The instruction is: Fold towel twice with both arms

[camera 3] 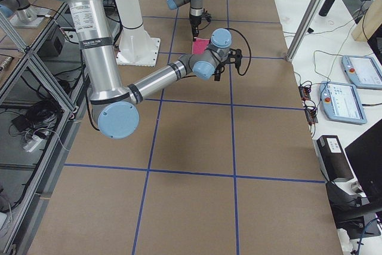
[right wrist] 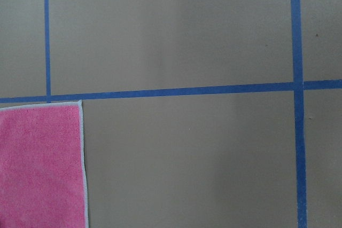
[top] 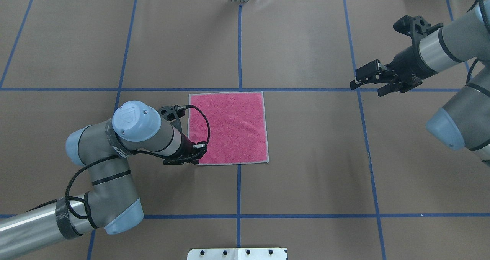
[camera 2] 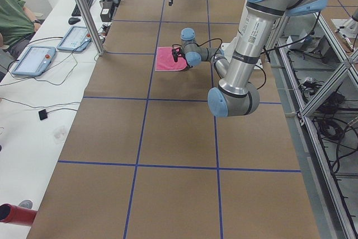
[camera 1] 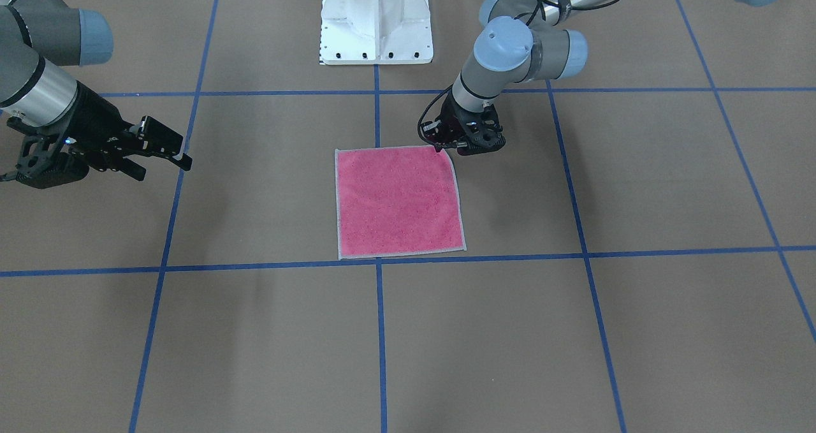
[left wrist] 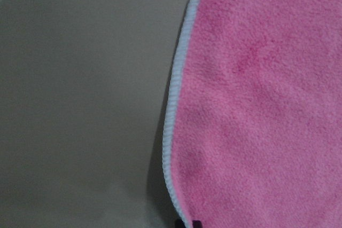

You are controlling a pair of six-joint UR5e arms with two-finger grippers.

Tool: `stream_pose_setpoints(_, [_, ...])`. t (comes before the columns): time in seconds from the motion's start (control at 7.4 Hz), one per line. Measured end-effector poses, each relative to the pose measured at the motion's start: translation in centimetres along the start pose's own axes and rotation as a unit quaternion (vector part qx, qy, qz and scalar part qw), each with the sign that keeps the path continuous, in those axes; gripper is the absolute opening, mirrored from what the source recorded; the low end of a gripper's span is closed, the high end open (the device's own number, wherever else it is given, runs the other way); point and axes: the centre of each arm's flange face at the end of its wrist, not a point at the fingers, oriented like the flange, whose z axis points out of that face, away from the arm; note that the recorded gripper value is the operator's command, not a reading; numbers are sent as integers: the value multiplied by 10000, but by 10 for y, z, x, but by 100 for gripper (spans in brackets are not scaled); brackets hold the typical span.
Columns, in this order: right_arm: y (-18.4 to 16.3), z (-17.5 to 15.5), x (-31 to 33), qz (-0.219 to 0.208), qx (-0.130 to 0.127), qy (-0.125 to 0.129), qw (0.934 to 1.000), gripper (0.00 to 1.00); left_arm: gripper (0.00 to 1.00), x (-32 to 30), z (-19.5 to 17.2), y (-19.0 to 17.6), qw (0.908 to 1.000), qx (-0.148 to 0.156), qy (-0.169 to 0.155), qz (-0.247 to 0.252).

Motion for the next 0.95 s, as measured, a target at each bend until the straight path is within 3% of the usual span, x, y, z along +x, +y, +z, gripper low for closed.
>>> stream_pose_setpoints(0.27, [1,2,-4,25,-15,-11,10000,100,0,3,-6,1,10000,8,57,16])
stream_pose_setpoints(0.54, [13,24,-43,343,-135,-94,9993,98,0,5,-11,2,9999,20,109,29])
stream_pose_setpoints(0.95, [70,107,-112,503,106,107,9986,92,0,6,-13,2,9999,32,124,32])
